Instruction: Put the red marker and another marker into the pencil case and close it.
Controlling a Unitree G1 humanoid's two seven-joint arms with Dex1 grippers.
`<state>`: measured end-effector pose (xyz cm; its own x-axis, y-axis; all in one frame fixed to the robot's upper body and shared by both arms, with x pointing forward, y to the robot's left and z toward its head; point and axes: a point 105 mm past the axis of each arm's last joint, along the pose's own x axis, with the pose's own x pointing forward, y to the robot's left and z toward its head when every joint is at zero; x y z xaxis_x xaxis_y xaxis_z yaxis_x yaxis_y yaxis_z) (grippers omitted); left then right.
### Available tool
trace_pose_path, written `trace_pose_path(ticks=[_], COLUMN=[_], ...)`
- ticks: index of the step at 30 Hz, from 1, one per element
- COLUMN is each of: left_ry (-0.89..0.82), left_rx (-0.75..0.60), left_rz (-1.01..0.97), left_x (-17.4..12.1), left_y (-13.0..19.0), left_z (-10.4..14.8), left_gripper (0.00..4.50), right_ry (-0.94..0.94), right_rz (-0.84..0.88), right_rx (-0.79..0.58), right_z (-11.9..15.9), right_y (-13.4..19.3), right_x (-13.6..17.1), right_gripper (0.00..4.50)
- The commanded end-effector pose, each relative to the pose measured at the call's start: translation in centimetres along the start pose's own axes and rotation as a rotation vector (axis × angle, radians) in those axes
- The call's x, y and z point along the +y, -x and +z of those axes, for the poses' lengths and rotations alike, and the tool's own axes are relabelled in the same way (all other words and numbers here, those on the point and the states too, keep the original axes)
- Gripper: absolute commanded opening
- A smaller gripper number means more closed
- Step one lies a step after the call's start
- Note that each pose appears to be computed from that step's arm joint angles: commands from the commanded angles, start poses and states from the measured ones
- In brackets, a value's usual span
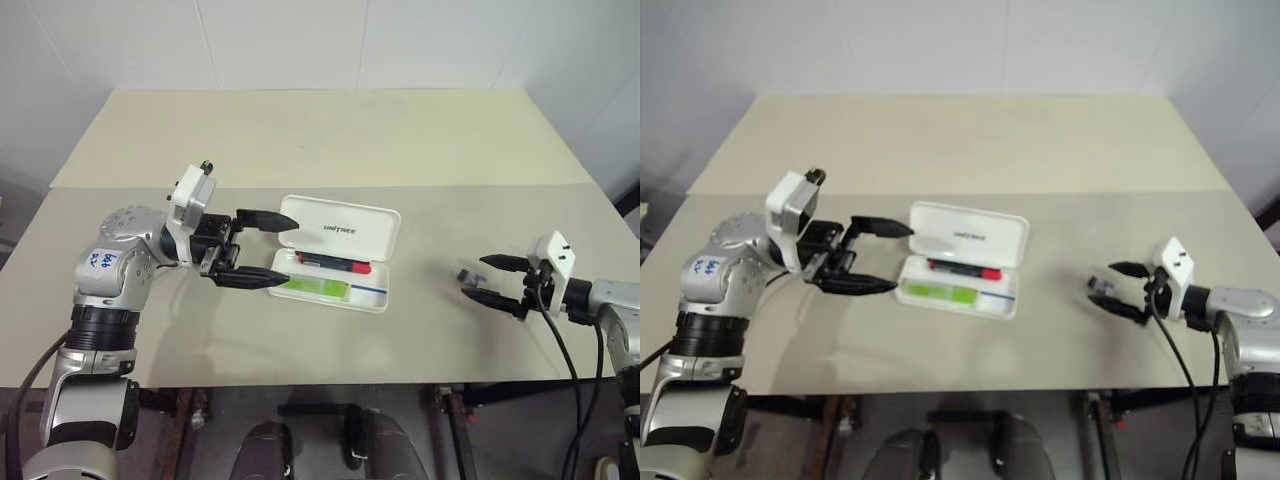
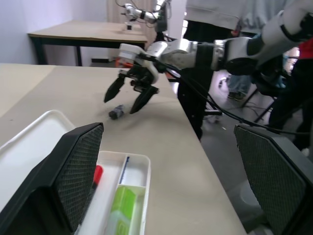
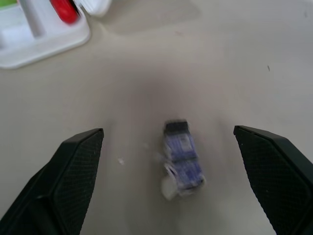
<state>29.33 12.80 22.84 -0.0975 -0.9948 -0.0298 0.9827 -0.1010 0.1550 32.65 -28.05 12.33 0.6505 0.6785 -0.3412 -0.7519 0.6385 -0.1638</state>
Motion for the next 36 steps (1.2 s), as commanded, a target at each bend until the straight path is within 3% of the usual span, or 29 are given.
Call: trace_pose_path(ticks=[1,5,8,17,18,22,25,31,36], left_ry=[-0.059,-0.062,-0.063,-0.062,-0.063,-0.072,-0.078,-0.066,-0.05], left_rx=[0.012,0.021,0.023,0.027,0.029,0.043,0.058,0.066,0.099], left_rz=[-0.017,-0.01,-0.008,-0.004,-0.004,0.002,0.014,0.054,0.083], left_x=[-0.2,-0.2,-0.2,0.0,0.0,0.1,0.1,0.0,-0.2], left_y=[0.2,0.4,0.4,0.4,0.4,0.5,0.8,1.5,2.1], left_z=[1.6,1.8,1.9,1.7,1.6,1.1,0.5,-1.0,-2.6], left_gripper=[4.48,4.48,4.5,4.5,4.5,4.5,4.5,4.5,4.5], right_ry=[0.019,-0.018,-0.036,-0.056,-0.051,0.002,0.069,0.133,0.134], right_rz=[-0.004,0.004,0.025,0.094,0.096,0.098,0.151,0.281,0.396], right_rx=[0.006,-0.003,-0.031,-0.065,-0.065,-0.085,-0.161,-0.24,-0.228], right_z=[-0.2,-1.1,-1.1,-1.2,-1.2,0.3,3.5,8.6,9.7], right_y=[0.1,-0.9,-1.8,-3.3,-3.3,-3.6,-4.4,-6.4,-8.3], right_x=[-0.6,-0.7,-0.3,1.5,1.6,1.8,3.0,7.3,11.3], right_gripper=[4.5,4.5,3.87,0.6,0.4,0.4,0.4,0.4,0.4])
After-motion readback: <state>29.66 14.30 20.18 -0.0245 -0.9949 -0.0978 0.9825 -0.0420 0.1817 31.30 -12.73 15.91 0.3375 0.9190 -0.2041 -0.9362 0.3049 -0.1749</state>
